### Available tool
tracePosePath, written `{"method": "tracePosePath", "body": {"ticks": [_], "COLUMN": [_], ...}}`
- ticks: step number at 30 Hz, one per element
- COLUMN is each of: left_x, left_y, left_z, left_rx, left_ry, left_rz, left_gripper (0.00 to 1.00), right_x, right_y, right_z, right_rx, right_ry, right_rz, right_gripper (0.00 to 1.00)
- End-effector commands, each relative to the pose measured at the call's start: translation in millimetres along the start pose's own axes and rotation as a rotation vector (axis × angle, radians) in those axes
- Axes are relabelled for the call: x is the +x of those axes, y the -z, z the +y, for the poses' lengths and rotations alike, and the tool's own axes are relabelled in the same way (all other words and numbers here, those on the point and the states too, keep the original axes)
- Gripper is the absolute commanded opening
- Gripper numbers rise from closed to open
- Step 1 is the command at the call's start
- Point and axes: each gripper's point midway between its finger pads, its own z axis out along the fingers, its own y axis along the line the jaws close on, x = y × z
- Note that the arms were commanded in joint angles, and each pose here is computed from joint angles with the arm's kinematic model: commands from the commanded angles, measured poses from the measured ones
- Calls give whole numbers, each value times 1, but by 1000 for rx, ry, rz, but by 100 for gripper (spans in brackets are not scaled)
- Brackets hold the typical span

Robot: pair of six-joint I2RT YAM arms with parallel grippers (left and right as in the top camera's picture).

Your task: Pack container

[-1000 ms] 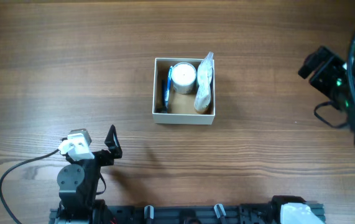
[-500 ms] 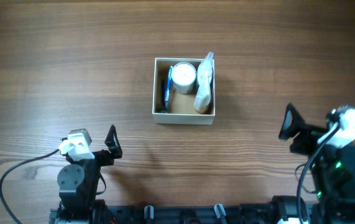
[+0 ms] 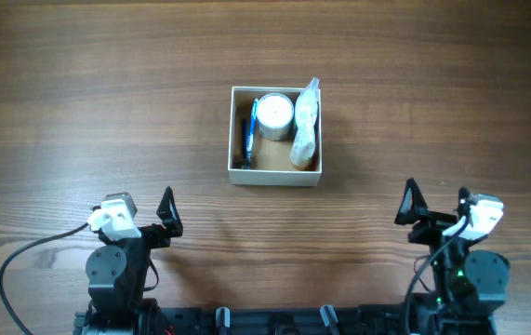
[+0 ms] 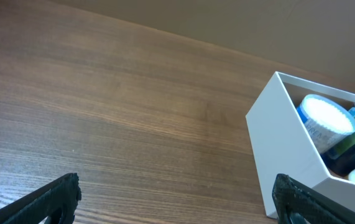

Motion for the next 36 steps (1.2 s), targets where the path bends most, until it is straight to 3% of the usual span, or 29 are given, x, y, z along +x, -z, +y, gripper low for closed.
{"method": "tracePosePath", "body": {"ticks": [1, 6, 36], "left_x": [-1, -1, -1], "left_y": [0, 0, 0], "left_z": [0, 0, 0], "left_rx": [5, 4, 5], "left_ry": [-7, -7, -7], "left_rz": [-9, -8, -9], "left_gripper": [100, 100, 100], "right_x": [18, 35, 34], "right_y": [-11, -22, -22], "right_z": [-1, 0, 1], "right_rx": [-19, -44, -52], "right_ry": [-10, -11, -10], "right_rz": [0, 9, 2], "right_gripper": [100, 100, 100]}}
